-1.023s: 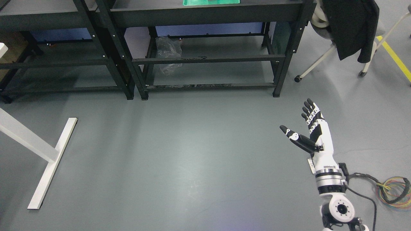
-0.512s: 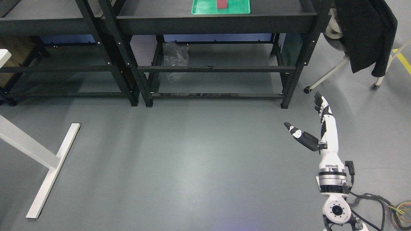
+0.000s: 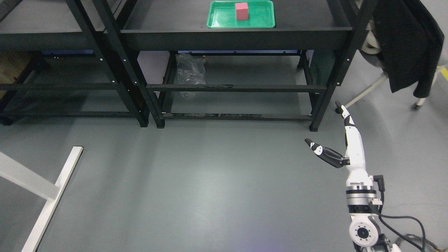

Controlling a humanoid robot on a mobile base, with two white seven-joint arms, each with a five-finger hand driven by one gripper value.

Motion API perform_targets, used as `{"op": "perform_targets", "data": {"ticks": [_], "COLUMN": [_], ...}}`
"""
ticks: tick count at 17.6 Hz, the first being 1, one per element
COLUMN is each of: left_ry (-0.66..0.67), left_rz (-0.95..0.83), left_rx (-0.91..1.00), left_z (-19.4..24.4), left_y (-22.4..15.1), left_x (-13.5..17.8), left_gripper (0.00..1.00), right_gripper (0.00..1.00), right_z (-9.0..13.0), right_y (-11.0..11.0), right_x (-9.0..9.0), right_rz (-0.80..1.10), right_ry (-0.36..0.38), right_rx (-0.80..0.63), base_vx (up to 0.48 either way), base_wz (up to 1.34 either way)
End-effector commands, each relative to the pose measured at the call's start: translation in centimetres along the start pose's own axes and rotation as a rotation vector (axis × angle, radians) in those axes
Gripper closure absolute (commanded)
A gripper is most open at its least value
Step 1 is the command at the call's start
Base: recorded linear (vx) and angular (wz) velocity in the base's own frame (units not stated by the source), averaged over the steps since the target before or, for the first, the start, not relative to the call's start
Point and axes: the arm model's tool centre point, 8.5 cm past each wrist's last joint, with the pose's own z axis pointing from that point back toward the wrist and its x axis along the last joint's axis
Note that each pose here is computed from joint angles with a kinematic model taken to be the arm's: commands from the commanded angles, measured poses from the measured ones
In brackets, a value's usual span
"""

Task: Pick pink block from left shelf to tray
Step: 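Drive toward the black shelf with the right hand raised, then reach the right hand over the green tray toward the pink cube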

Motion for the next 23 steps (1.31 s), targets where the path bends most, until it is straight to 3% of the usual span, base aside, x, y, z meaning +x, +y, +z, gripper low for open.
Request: {"op": "perform_targets", "data": {"ticks": [1,8,23], "left_ry": [-0.047,-0.047,-0.047], "left_rz": [0.009,0.009,0.009], "left_rx": [0.014,0.014,0.014], "left_z": [-0.1,-0.1,-0.1], "left_y": [0.9,0.9,0.9], "left_x": [2.6,2.6,2.6], "left_gripper": [0.0,0.0,0.0], "right_gripper": [0.04,0.04,0.04], "right_z": [0.4,-0.2,-0.8], "right_y": [1.9,2.9,3.3], "right_x": [0.6,1.5,2.5], "right_rz": [0.651,0.723,0.676], "right_ry": [-0.158,-0.222,-0.208], "right_rx": [0.195,0.228,0.156], "base_vx": [0.201,0.236,0.306], "base_wz": [0.37,0.25,0.07]}}
